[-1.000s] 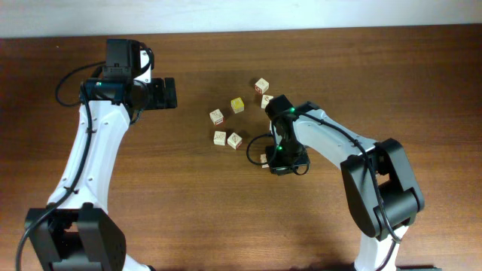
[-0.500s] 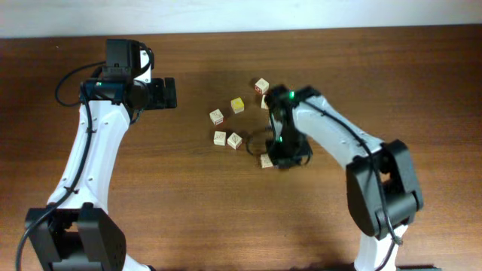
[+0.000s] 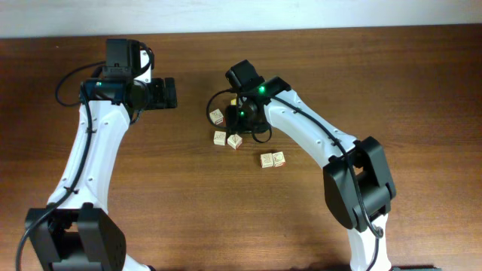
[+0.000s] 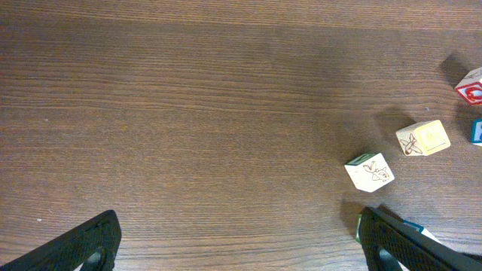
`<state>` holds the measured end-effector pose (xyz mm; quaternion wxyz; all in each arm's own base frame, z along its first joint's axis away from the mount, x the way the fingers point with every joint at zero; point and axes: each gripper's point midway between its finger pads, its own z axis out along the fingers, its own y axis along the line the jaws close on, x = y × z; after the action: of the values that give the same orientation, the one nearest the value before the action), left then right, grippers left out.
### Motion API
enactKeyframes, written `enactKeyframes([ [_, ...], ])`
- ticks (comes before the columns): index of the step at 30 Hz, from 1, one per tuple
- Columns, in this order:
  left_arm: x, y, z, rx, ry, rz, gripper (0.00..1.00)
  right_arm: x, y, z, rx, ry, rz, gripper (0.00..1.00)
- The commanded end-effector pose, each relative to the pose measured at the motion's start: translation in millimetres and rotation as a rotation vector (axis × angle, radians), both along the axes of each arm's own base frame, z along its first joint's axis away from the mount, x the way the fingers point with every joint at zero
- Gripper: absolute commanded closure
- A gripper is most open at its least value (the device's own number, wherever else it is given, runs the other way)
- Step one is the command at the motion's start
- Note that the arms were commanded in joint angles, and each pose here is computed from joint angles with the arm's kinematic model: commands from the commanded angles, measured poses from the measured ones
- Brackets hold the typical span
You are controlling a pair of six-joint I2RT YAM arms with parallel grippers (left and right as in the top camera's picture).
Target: Rotate 3 blocks
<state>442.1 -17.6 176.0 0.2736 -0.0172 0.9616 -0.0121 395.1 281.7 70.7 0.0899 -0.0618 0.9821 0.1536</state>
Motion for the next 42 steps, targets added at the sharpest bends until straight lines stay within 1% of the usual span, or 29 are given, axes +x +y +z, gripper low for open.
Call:
enactKeyframes([
  [1,3,1,3,-0.002,-0.010,0.016,0.01,1,0,-8,-0.054,-0.067,0.227,0.46],
  [5,3,1,2,-0.002,-0.008,0.016,0.01,-2,3,-11,-0.086,-0.151,0.517,0.46],
  [7,3,1,2,-0.002,-0.008,0.016,0.01,-4,5,-15,-0.097,-0.165,0.588,0.45],
  [12,3,1,2,-0.002,-0.008,0.016,0.01,-9,8,-46,-0.112,-0.110,0.610,0.46],
  [17,3,1,2,-0.002,-0.008,0.015,0.01,-4,13,-52,-0.108,-0.132,0.620,0.46],
  [19,3,1,2,-0.002,-0.008,0.016,0.01,-5,12,-58,-0.110,-0.120,0.620,0.54],
  [22,3,1,2,-0.002,-0.008,0.016,0.01,-7,10,-58,-0.105,-0.087,0.549,0.62],
  [24,3,2,2,-0.002,-0.008,0.016,0.01,-13,5,-60,-0.102,-0.011,0.414,0.72],
  [28,3,1,2,-0.002,-0.008,0.015,0.01,-29,-6,-62,-0.118,0.129,0.183,0.72],
  [31,3,1,2,-0.002,-0.008,0.015,0.01,-49,-18,-63,-0.158,0.242,0.068,0.72],
  [33,3,1,2,-0.002,-0.008,0.016,0.01,-59,-25,-63,-0.186,0.298,0.025,0.72],
  [41,3,1,2,-0.002,-0.008,0.015,0.01,-76,-41,-62,-0.255,0.370,-0.011,0.71],
  [42,3,1,2,-0.002,-0.008,0.015,0.01,-76,-41,-62,-0.254,0.369,-0.011,0.67],
])
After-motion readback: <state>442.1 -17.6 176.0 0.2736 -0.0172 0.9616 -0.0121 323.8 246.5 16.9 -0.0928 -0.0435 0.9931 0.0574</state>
